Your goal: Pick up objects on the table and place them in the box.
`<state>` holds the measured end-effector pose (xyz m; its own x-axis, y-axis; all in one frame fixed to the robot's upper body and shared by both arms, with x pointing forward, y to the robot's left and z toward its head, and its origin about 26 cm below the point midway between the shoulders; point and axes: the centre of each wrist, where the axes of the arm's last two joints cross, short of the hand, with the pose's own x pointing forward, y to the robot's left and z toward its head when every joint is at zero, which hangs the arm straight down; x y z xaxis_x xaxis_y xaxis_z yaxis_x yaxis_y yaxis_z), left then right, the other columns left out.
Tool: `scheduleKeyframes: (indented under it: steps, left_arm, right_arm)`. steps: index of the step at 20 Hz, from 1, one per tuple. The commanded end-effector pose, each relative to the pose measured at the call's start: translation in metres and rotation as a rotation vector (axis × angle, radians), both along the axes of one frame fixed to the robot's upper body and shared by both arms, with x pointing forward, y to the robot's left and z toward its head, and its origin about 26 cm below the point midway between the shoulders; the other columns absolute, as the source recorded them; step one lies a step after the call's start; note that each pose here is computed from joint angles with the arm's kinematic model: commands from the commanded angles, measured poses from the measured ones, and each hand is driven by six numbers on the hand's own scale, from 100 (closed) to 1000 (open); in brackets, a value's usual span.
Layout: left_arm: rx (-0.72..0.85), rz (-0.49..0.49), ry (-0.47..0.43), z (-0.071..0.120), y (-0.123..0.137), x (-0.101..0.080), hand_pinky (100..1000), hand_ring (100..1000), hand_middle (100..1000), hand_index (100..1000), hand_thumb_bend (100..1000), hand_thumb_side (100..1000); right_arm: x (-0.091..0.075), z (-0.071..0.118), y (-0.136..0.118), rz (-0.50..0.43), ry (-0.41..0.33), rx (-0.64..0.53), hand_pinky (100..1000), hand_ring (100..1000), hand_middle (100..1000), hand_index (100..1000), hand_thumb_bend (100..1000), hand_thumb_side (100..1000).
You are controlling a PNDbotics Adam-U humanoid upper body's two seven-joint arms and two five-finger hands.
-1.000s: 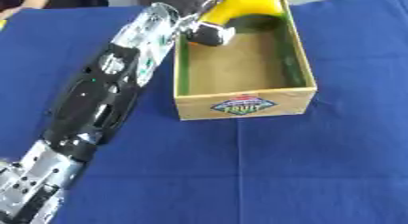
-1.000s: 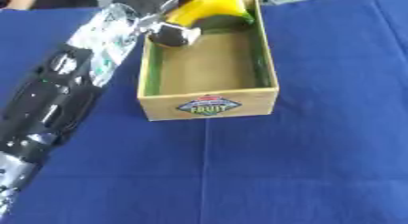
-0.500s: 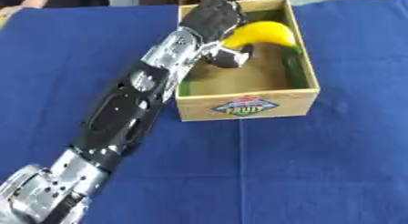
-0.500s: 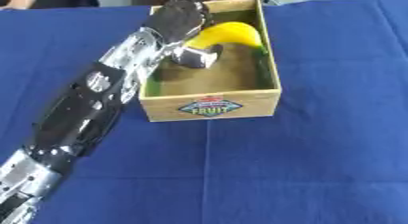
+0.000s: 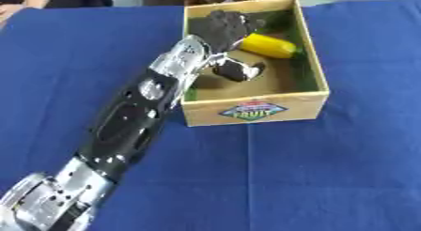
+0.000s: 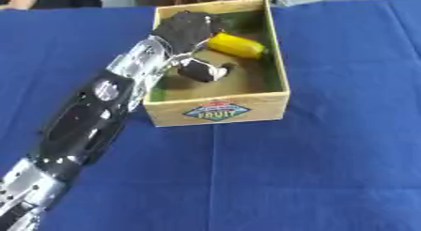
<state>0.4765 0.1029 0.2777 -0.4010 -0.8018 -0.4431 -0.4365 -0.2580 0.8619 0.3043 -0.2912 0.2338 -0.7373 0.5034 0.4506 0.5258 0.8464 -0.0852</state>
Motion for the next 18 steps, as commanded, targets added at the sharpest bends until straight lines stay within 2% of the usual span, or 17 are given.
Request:
scheduleKeyframes:
  steps: [1,4,7,10,18]
  left_arm:
    - [-0.071,-0.006,-0.060,0.016,0.001,-0.006,630,790,764,971,420,813]
    - [-0.188,-0.035,-0.122,0.036,0.008,-0.016,613,762,732,951,402,816]
    - [-0.312,-0.069,-0.179,0.057,0.019,-0.029,608,748,716,935,449,837]
    - [-0.393,-0.107,-0.220,0.073,0.030,-0.044,600,737,707,921,455,853]
    - [-0.560,-0.244,-0.338,0.105,0.054,-0.094,579,704,676,893,422,857]
  right_arm:
    - [-0.004,0.007,0.000,0.008,-0.021,-0.017,798,742,748,919,100,1000]
    - [-0.004,0.006,-0.001,0.002,-0.016,-0.017,798,742,748,919,100,1000]
    - [-0.005,0.004,-0.003,-0.005,-0.012,-0.018,798,742,748,919,100,1000]
    - [-0.005,0.003,-0.004,-0.012,-0.009,-0.018,798,742,748,919,100,1000]
    - [-0.006,0.001,-0.006,-0.025,-0.005,-0.014,798,743,748,918,100,1000]
